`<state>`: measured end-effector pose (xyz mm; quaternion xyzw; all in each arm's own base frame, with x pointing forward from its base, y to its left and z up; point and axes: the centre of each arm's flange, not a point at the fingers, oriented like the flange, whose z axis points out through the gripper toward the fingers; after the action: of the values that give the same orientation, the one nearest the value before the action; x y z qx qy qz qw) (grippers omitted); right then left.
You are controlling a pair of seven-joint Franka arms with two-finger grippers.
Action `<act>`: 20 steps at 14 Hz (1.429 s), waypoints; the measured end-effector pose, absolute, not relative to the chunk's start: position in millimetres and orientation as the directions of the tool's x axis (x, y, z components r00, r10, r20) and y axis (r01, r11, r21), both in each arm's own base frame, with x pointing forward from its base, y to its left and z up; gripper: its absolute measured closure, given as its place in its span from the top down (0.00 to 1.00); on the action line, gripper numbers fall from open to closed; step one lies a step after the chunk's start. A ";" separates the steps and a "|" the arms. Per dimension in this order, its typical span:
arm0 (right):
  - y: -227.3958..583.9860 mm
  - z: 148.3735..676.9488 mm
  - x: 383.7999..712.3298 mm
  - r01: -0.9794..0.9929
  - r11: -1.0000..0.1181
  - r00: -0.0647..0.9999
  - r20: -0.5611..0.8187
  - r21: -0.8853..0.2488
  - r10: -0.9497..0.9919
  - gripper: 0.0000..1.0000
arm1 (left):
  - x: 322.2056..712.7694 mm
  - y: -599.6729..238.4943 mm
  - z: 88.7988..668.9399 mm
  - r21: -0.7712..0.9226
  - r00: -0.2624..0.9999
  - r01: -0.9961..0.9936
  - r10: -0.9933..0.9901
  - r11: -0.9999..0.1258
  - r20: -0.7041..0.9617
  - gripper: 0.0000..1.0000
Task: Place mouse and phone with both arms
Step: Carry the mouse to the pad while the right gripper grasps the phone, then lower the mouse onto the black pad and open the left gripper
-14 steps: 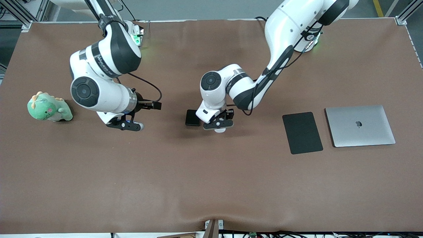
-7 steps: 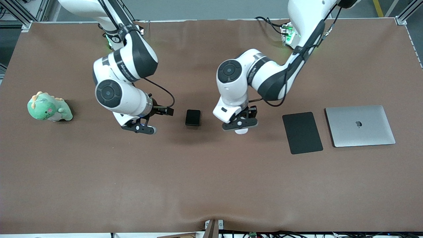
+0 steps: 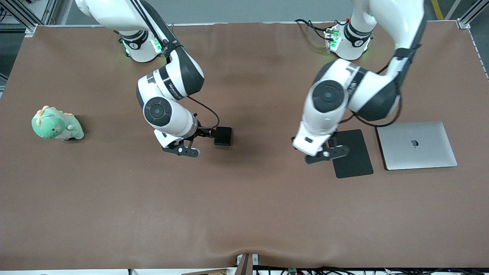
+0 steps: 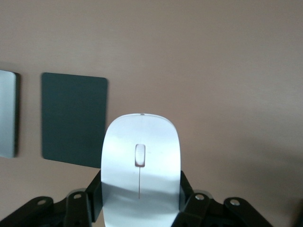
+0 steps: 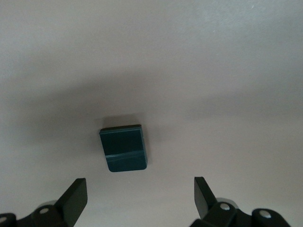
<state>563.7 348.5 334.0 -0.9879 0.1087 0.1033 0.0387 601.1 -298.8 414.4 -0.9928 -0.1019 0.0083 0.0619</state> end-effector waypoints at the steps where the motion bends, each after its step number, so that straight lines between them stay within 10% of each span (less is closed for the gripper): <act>1: 353.2 328.7 562.5 -0.225 -0.973 0.955 -0.209 -0.053 -0.210 1.00 | 604.6 -280.3 411.8 -0.132 0.978 0.204 0.207 -0.970 -0.015 0.62; 20: 393.3 218.3 533.3 -0.135 -0.991 0.980 -0.148 0.002 -0.134 1.00 | 613.7 -98.8 326.1 -0.177 0.980 0.117 0.143 -0.977 -0.140 0.62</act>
<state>533.3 393.3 218.3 -0.9949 0.0677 0.0741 0.0042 613.7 -98.8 326.1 -0.9913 -0.0657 0.0764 0.0841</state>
